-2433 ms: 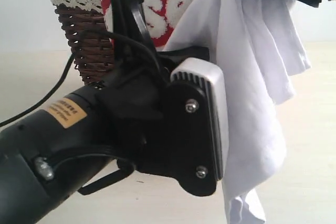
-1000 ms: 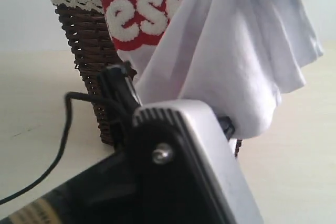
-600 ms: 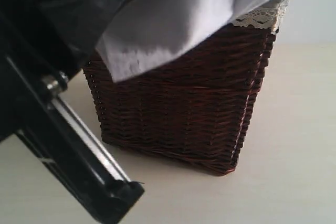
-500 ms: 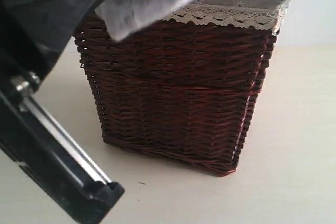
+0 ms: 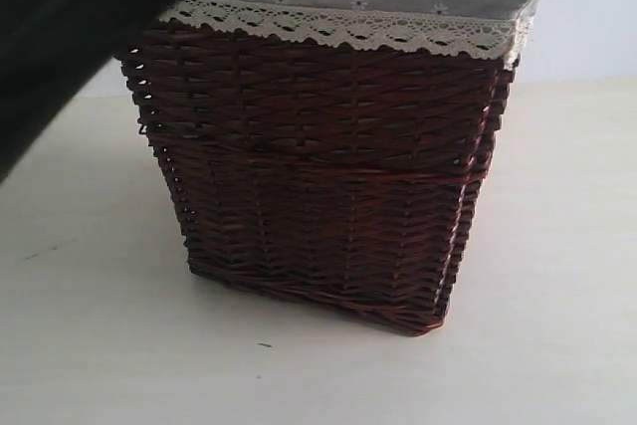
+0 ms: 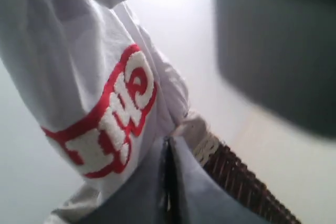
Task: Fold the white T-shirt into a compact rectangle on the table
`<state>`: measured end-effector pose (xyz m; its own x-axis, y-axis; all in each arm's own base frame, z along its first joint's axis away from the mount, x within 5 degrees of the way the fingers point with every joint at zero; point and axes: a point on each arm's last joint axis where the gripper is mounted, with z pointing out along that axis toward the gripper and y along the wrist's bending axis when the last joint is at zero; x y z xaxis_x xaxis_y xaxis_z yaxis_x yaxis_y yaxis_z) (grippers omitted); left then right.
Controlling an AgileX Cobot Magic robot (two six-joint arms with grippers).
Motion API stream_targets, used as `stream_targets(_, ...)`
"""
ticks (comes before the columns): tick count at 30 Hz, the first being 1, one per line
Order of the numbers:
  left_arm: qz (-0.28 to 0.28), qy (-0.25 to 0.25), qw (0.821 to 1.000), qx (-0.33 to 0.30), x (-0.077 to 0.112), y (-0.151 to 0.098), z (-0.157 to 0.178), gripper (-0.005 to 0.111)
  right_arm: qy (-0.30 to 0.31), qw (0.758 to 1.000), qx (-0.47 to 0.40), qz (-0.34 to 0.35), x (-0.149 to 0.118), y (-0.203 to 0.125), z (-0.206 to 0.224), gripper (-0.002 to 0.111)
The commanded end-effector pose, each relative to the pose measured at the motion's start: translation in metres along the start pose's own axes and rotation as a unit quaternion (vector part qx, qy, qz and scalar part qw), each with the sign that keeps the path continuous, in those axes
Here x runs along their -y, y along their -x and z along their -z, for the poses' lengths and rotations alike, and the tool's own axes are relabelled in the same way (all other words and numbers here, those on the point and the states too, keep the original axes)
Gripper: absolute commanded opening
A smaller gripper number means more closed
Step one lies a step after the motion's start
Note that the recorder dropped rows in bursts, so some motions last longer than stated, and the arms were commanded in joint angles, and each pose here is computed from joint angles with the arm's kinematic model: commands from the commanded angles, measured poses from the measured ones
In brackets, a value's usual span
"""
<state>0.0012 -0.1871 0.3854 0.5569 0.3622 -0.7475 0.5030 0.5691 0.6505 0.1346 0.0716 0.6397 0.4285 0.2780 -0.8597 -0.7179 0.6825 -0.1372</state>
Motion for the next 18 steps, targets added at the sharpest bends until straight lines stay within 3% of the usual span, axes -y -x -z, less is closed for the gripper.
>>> stream_targets(1, 0.043, 0.053, 0.996, -0.062, -0.025, -0.037, -0.003, 0.000, 0.014, 0.998, -0.047, -0.029, 0.023, -0.033, -0.018, 0.000)
stream_targets(4, 0.085, 0.128, 0.984, -0.094, -0.062, -0.066, 0.006, 0.000, 0.011, 0.995, -0.082, -0.051, 0.043, -0.057, -0.026, 0.000)
stream_targets(10, 0.160, 0.173, 0.970, -0.059, -0.107, -0.084, 0.032, 0.000, 0.019, 0.985, -0.147, -0.086, 0.080, -0.104, -0.035, 0.000)
stream_targets(18, 0.170, 0.232, 0.954, -0.081, -0.122, -0.094, 0.043, 0.000, -0.015, 0.982, -0.164, -0.092, 0.108, -0.120, -0.031, 0.000)
